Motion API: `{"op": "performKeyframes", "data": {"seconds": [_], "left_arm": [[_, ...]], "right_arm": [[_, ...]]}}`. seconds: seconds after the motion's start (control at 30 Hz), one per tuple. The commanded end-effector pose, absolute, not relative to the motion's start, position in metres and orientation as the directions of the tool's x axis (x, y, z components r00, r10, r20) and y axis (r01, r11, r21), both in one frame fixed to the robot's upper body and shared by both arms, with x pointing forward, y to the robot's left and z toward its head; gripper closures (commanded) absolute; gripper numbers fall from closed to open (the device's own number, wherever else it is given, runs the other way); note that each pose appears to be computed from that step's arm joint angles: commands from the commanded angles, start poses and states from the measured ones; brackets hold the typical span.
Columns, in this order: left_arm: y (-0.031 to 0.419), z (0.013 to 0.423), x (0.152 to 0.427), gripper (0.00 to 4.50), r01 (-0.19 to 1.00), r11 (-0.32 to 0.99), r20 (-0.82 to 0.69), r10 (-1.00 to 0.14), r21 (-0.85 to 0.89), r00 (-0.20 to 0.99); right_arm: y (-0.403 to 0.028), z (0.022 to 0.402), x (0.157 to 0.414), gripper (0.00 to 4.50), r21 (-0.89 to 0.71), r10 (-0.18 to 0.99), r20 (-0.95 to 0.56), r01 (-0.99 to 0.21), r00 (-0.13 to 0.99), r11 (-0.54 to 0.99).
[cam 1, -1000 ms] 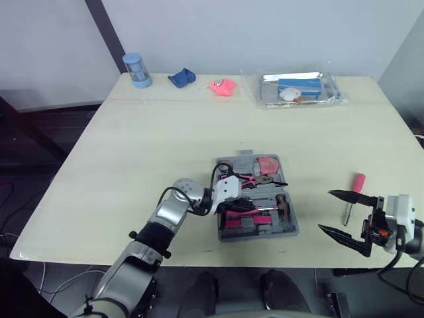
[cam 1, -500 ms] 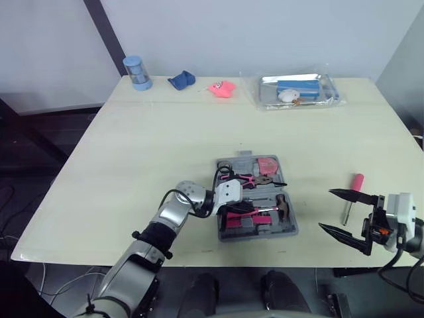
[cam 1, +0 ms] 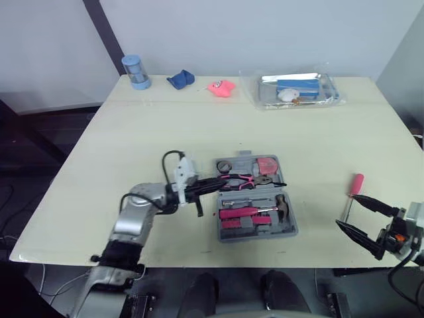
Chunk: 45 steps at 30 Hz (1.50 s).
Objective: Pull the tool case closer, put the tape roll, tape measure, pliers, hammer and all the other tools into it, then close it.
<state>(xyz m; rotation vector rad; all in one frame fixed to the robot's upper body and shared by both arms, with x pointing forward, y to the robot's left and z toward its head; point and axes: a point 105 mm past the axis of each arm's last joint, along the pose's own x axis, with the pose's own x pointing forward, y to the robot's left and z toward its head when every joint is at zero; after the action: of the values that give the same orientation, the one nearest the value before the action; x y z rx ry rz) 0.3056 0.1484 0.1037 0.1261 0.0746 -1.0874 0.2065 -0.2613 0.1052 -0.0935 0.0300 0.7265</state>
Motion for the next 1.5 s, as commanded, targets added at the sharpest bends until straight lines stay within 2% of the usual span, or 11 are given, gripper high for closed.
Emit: {"op": "performKeyframes", "data": {"seconds": [0.03,0.1,0.17,0.27,0.4,0.6,0.7,0.97,1.13,1.33,1.5], "left_arm": [[0.186,0.117,0.299,4.24,0.825,0.560,-0.091,-0.820,0.076,0.566],[0.212,0.109,0.292,3.74,0.770,0.635,-0.113,-0.763,0.058,0.637],[0.238,0.099,0.285,2.69,0.710,0.701,-0.147,-0.698,0.057,0.701],[0.278,0.084,0.259,1.60,0.605,0.794,-0.188,-0.588,0.051,0.787],[0.293,0.078,0.238,0.13,0.541,0.840,-0.196,-0.526,0.028,0.827],[0.300,0.070,0.219,0.05,0.504,0.864,-0.217,-0.490,0.006,0.844],[0.298,0.071,0.218,0.05,0.509,0.861,-0.212,-0.496,0.008,0.842],[0.266,0.106,0.240,0.05,0.664,0.745,-0.129,-0.654,0.066,0.746],[0.235,0.132,0.250,0.05,0.777,0.617,-0.103,-0.771,0.127,0.629],[0.193,0.162,0.255,0.05,0.884,0.419,-0.090,-0.892,0.206,0.443],[0.170,0.180,0.252,0.05,0.923,0.305,-0.077,-0.941,0.236,0.331]], "right_arm": [[-0.287,0.105,0.202,0.00,-0.105,0.568,-0.059,-0.571,0.821,0.814],[-0.297,0.098,0.196,0.00,-0.087,0.527,-0.071,-0.532,0.847,0.842],[-0.305,0.093,0.190,0.00,-0.074,0.490,-0.077,-0.495,0.868,0.866],[-0.327,0.081,0.175,0.00,-0.056,0.387,-0.104,-0.394,0.916,0.917],[-0.348,0.072,0.160,0.00,-0.058,0.300,-0.139,-0.310,0.944,0.949],[-0.363,0.057,0.146,0.00,-0.046,0.243,-0.193,-0.256,0.951,0.965],[-0.363,0.055,0.149,0.00,-0.069,0.225,-0.192,-0.242,0.955,0.968],[-0.340,0.077,0.201,0.00,-0.085,0.145,-0.130,-0.157,0.981,0.984],[-0.319,0.083,0.230,0.00,-0.071,0.081,-0.127,-0.091,0.989,0.993],[-0.307,0.079,0.262,0.00,-0.056,-0.071,-0.131,0.064,0.989,0.996],[-0.304,0.071,0.275,0.00,-0.042,-0.151,-0.150,0.146,0.977,0.988]]}}
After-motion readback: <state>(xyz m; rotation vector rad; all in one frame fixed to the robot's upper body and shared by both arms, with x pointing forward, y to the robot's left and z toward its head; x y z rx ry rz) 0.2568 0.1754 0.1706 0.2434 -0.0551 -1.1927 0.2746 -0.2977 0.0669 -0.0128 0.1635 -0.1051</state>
